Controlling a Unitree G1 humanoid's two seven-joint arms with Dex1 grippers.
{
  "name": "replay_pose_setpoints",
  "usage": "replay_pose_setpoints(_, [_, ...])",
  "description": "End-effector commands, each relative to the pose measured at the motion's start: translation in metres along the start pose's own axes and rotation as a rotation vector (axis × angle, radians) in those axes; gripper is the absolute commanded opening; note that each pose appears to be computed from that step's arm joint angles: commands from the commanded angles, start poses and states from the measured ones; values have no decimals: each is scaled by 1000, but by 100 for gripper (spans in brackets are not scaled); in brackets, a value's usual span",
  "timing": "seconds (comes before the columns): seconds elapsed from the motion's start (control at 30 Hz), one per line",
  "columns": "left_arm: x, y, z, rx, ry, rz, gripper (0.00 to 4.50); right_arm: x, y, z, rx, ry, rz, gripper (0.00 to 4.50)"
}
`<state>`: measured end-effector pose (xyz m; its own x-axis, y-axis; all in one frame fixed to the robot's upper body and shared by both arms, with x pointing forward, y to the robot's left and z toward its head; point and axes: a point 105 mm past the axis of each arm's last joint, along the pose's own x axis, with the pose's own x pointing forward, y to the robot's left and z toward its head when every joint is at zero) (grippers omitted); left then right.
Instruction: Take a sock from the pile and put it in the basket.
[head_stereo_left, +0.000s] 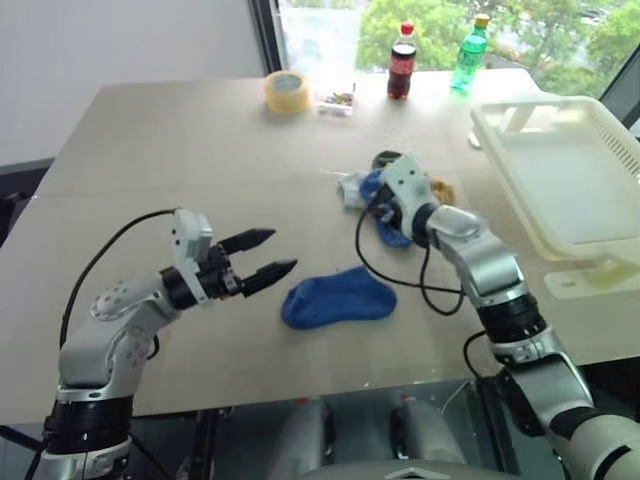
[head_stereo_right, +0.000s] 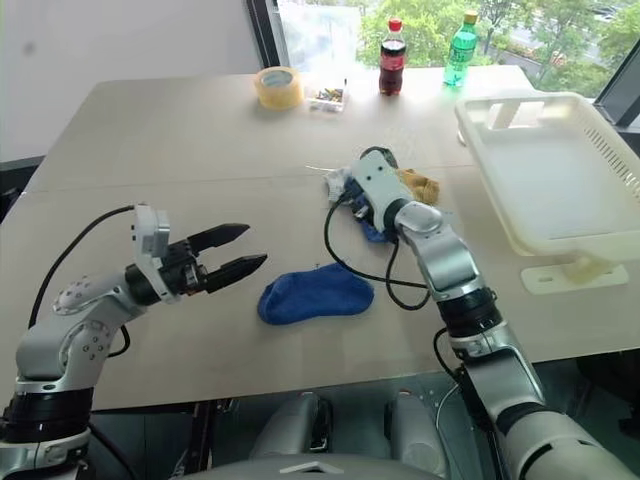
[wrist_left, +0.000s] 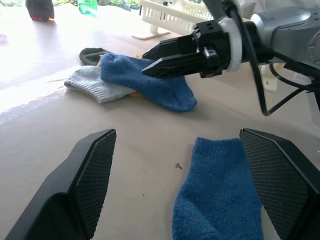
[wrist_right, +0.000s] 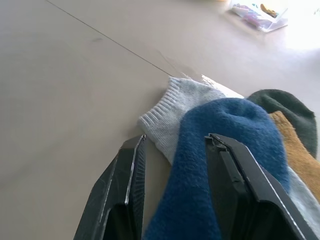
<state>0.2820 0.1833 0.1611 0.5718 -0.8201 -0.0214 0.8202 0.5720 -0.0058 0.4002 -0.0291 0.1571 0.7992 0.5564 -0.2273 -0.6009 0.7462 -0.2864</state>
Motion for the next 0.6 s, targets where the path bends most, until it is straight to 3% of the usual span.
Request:
replay_pose_setpoints(0.03, [-1, -1, 11, 44, -18, 0, 422, 11, -19, 6, -47, -29, -96, 188])
replay_pose_setpoints(0.33, [-5, -7, 11, 51, -14, 12, 422, 24, -41, -17, 16, -7, -159, 188])
replay_pose_setpoints(0.37, [-5, -7, 11, 51, -13, 14, 427, 24, -38, -17, 20, -8, -144, 149])
replay_pose_setpoints(0.43, [-6, -7, 10, 51, -12, 16, 427, 26, -34, -17, 20, -14, -124, 111])
replay_pose_setpoints(0.53, [-6, -6, 10, 50, -16, 21, 427, 25, -25, -8, 36, -64, -84, 3])
replay_pose_setpoints(0.6, [-5, -6, 9, 48, -18, 23, 427, 24, -19, -1, 43, -98, -50, 3])
